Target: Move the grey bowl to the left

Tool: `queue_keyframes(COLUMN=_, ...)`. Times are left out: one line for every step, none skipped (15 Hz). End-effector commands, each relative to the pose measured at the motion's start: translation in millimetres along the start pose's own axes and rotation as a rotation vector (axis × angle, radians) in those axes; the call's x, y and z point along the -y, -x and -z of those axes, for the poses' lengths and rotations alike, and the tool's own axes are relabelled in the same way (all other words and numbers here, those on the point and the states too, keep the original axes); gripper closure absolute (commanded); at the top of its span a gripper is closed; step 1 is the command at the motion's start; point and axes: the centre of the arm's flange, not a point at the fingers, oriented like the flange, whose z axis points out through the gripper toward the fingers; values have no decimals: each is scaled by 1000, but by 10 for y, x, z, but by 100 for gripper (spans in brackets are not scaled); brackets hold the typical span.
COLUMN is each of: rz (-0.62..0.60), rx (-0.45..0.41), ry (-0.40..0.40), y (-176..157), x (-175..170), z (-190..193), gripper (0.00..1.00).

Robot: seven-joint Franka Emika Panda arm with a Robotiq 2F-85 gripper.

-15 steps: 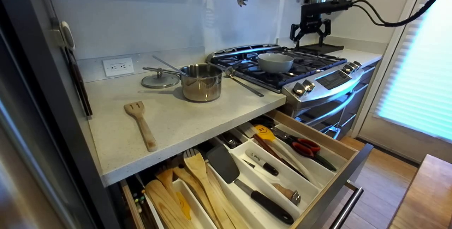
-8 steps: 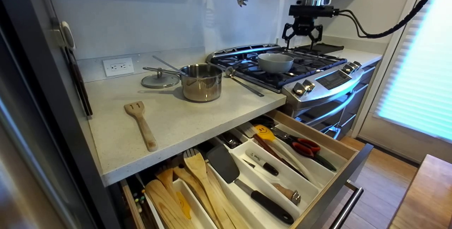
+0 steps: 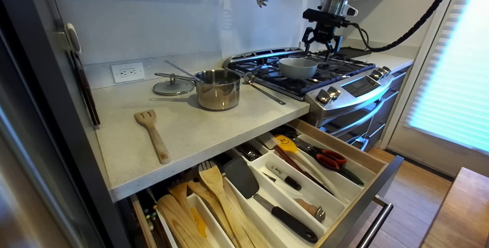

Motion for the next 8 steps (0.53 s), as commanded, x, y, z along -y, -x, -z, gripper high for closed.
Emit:
queue_keyframes(rz=-44, rx=-6, ry=-18, y=-27, x=7, z=-19, gripper=0)
queue_keyframes(rz=-76, rx=-10, ry=-30, y=-49, x=7, z=-32, gripper=0)
queue_keyframes(rz=-92, rx=-11, ry=-36, y=-63, x=4, z=-38, gripper=0)
queue_keyframes(rz=-100, rx=-11, ry=-37, y=-69, x=2, z=-36, gripper=0)
queue_keyframes(rz=-118, rx=-9, ry=-32, y=-62, x=20, z=-87, gripper=0)
queue_keyframes(rz=-132, rx=8, ry=-33, y=-45, x=29, z=-148, gripper=0)
queue_keyframes(rz=-136, rx=6, ry=-33, y=-36, x=45, z=-198, gripper=0)
queue_keyframes(rz=-137, rx=16, ry=-35, y=-23, x=61, z=-271, gripper=0)
